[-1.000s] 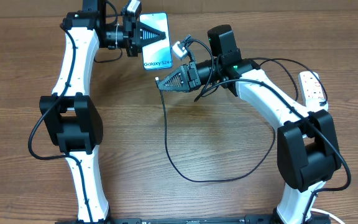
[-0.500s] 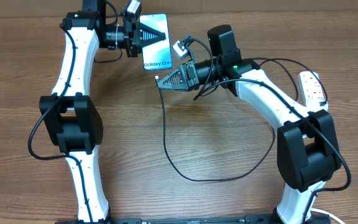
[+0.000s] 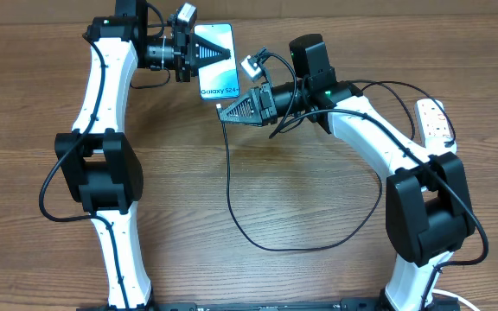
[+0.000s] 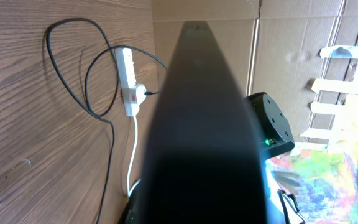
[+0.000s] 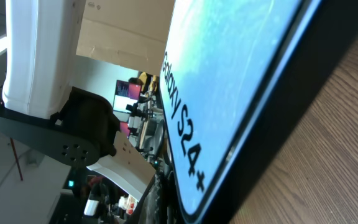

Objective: Plug charger to phone and switch on socket

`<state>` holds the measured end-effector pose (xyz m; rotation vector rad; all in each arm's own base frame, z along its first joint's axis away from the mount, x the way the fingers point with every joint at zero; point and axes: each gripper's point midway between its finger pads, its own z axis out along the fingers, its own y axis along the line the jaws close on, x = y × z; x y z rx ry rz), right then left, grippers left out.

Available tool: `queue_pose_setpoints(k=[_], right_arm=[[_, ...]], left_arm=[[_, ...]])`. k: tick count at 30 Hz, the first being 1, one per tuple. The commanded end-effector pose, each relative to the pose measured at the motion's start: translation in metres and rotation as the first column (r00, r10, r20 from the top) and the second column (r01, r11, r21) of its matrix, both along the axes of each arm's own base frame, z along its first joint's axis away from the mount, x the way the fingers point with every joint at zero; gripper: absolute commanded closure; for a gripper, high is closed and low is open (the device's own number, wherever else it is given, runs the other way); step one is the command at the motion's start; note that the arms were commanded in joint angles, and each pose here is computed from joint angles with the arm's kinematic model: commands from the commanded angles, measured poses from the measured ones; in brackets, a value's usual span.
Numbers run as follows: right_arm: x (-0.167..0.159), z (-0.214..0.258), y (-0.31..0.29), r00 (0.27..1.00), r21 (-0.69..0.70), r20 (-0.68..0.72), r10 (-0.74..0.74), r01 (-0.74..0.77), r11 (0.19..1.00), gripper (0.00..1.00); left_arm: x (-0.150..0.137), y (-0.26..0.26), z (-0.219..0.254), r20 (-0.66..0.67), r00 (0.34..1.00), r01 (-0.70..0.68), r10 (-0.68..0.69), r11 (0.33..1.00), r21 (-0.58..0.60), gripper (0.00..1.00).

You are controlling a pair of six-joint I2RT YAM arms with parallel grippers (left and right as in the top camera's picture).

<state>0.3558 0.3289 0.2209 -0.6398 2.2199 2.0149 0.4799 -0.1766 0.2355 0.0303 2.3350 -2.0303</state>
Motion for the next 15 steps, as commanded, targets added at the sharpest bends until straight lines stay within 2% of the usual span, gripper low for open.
queue_pose_setpoints(k=[1,15], right_arm=[[0.0041,0.0185,-0.0043,0.999,0.021,0.047,-0.012,0.011,1.000,0.96],[0.0118,0.0169,-0.0101,0.998,0.011,0.047,-0.042,0.041,0.999,0.96]], left_arm=[[-0.0042,-0.0043,0.0183,0.040,0.999,0.018,-0.017,0.999,-0.031,0.96],[-0.0058,-0.0046,0.0194,0.027,0.999,0.020,-0.019,0.999,-0.039,0.96]])
